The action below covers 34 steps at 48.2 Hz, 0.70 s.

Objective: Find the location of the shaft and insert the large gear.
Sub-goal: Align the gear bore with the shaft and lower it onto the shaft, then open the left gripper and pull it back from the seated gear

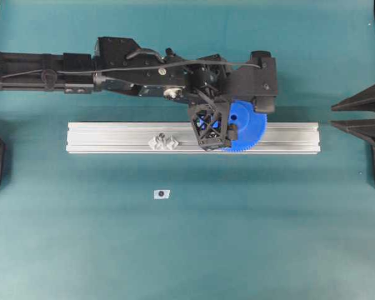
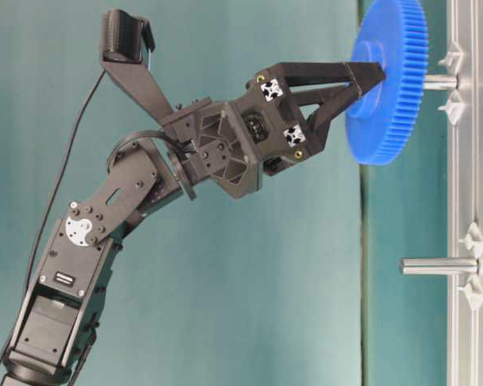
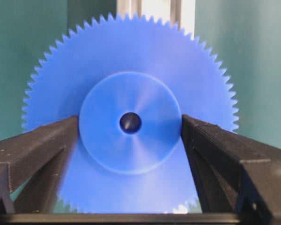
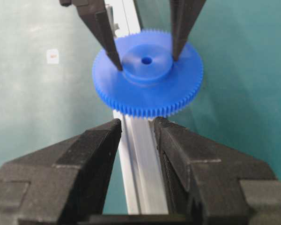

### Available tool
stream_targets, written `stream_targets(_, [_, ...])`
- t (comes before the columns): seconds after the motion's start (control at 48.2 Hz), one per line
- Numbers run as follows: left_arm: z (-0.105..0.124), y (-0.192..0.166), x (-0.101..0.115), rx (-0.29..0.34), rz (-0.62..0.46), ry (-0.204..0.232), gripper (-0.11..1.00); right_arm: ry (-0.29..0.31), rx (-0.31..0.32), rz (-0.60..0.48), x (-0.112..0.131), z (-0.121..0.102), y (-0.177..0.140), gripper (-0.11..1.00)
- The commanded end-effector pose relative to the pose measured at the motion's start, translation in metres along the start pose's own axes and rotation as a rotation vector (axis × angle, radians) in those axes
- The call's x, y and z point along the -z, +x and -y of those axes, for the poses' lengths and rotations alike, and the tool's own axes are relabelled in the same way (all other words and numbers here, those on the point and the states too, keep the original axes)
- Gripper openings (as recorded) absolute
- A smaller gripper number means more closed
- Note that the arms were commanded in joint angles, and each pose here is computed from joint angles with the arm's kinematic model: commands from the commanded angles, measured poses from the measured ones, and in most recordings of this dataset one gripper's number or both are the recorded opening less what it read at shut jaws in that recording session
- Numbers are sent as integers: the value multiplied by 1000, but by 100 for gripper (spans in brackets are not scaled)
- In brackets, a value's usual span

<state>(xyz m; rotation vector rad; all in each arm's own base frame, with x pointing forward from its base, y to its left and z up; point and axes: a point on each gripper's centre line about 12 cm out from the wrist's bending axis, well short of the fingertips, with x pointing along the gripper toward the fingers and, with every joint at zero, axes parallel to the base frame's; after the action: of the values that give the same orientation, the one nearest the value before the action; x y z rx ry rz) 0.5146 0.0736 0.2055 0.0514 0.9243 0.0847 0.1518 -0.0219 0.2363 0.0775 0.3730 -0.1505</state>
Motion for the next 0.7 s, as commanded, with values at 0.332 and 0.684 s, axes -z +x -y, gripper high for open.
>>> stream_targets(0.332, [-4,-25,-21,-12,74,4,93,15,1,12,-5,0,0,46])
stream_targets(0.684, [5,-65,-41,-5,166,3,93,13,2,12,-5,0,0,46])
